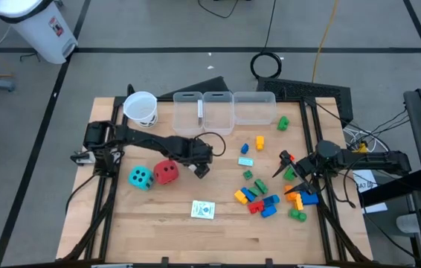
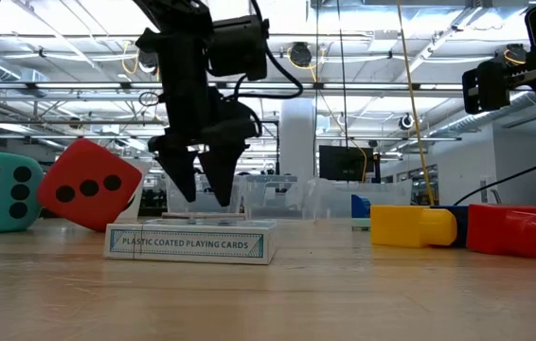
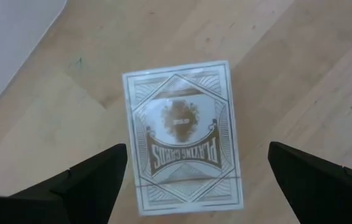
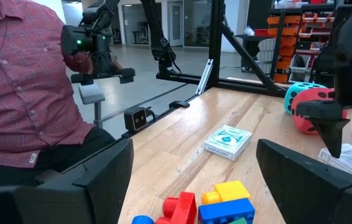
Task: Pick & Place Toys
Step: Put the brown deck of cards into the left transparent bin
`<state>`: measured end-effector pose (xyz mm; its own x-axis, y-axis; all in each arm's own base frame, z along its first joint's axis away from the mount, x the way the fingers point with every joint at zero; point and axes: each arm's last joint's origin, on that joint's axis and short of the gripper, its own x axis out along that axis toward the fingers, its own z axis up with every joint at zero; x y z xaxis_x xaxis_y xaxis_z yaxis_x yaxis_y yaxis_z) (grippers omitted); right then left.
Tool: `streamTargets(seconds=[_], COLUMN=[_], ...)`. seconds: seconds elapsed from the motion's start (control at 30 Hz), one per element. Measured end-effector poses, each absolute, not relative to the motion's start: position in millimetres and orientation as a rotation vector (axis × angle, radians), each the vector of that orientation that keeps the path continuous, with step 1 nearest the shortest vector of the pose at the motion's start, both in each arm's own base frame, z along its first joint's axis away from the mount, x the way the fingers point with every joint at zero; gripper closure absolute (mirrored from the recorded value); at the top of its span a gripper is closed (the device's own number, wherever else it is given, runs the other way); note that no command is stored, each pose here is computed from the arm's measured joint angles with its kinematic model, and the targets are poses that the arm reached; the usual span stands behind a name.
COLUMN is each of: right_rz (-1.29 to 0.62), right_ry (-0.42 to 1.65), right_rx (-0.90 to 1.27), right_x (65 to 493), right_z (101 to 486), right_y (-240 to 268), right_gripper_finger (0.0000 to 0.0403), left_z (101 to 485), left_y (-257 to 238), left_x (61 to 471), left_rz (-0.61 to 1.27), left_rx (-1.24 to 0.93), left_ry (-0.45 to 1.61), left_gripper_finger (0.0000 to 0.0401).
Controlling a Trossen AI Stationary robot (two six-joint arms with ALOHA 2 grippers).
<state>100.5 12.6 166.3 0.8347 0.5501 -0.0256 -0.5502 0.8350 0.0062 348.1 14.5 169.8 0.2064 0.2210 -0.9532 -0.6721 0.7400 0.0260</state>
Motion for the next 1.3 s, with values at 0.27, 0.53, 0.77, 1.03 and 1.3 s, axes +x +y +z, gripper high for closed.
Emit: streamTargets(seconds=[0.27,0.53,0.77,1.03,1.3], right_rz=[0.583,0.582,0.582,0.582,0.582], right_ry=[0.027,0.027,0.026,0.026,0.026], right_rx=[-0.001,-0.001,-0.001,-0.001,-0.002], right_x=[100.5,100.5,100.5,100.5,100.5], right_z=[166.3,166.3,166.4,166.4,166.5], right_y=[12.6,12.6,12.6,12.6,12.6], right_gripper_finger=[0.0088,0.0088,0.0088,0.0089,0.0089], left_z=[166.0,136.9,128.7,149.5,195.0], left_y=[26.3,26.8,29.4,29.7,37.0], left_x=[348.4,356.7,357.7,352.0,335.9], left_rz=[0.661,0.623,0.618,0.613,0.617], left_rx=[-0.482,-0.494,-0.493,-0.509,-0.54], left_ry=[1.228,1.306,1.328,1.283,1.194], left_gripper_finger=[0.0006,0.0006,0.0013,0.0093,0.0093])
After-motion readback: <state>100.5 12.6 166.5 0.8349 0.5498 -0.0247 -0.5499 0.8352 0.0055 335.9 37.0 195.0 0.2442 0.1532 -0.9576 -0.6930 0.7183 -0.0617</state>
